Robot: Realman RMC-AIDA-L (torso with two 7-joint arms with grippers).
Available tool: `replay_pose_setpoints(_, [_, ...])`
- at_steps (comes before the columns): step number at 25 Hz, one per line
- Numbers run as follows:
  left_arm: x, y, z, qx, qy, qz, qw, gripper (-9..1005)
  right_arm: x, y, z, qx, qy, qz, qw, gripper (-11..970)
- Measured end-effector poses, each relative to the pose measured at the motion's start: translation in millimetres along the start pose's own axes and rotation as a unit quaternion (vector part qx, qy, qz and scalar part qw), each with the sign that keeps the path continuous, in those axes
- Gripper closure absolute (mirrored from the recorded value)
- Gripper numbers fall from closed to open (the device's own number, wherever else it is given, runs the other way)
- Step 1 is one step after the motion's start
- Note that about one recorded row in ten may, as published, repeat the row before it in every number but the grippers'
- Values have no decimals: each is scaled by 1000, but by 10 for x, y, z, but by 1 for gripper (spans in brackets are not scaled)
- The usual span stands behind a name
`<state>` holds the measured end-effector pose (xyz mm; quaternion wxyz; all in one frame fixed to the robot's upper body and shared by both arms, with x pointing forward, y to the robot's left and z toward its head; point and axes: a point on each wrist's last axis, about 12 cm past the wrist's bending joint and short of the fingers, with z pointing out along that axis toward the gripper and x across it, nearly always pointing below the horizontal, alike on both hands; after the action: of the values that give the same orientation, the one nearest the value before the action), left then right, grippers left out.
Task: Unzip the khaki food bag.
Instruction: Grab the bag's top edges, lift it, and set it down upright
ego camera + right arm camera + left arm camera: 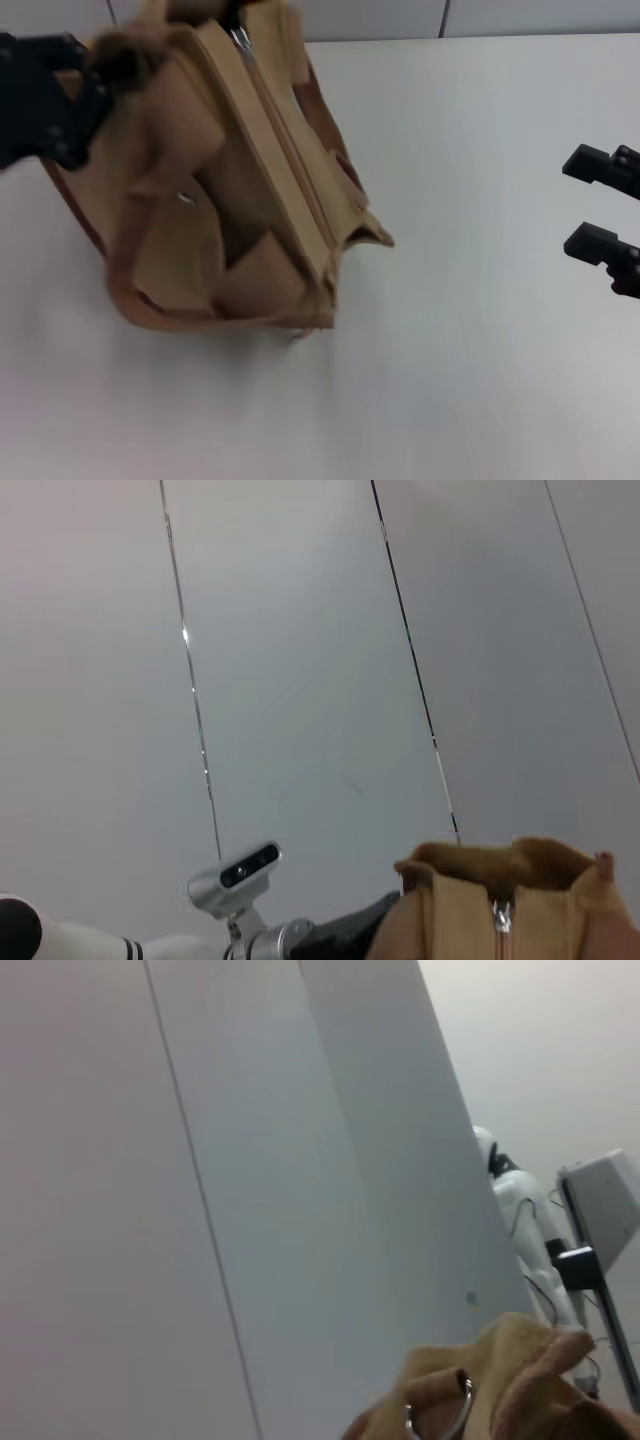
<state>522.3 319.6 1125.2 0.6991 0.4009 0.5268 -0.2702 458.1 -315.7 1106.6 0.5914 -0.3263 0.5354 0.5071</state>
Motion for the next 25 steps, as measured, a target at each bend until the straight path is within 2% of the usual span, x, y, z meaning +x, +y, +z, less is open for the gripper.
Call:
replay_pose_setpoints(2, [60, -121, 45, 10, 2, 4, 1000, 943, 1, 1, 0, 0, 0, 0, 1000, 286])
replay_pose_setpoints(3, [119, -276, 94, 26, 0, 9, 1000, 943, 3, 2, -3, 1, 0, 1, 1000, 287])
replay_pose_setpoints(4, [119, -276, 94, 26, 0, 9, 1000, 943, 3, 2, -3, 1, 0, 1, 1000, 288])
replay_pose_setpoints(7, [137, -410, 136, 51, -10, 5, 999, 943, 8, 0, -7, 4, 1, 1, 1000, 290])
replay_pose_setpoints(15, [81, -553, 262, 120, -45, -14, 992, 943, 57, -63, 99, 16, 1, -16, 1000, 296])
replay_pose_setpoints(18, [138, -649, 395, 148, -43, -30, 988, 944, 144, -41, 195, 7, -19, -28, 999, 298])
replay_pose_setpoints(25, [267, -764, 528, 165, -30, -49, 985, 944, 325, 66, 246, 19, -47, -50, 997, 304])
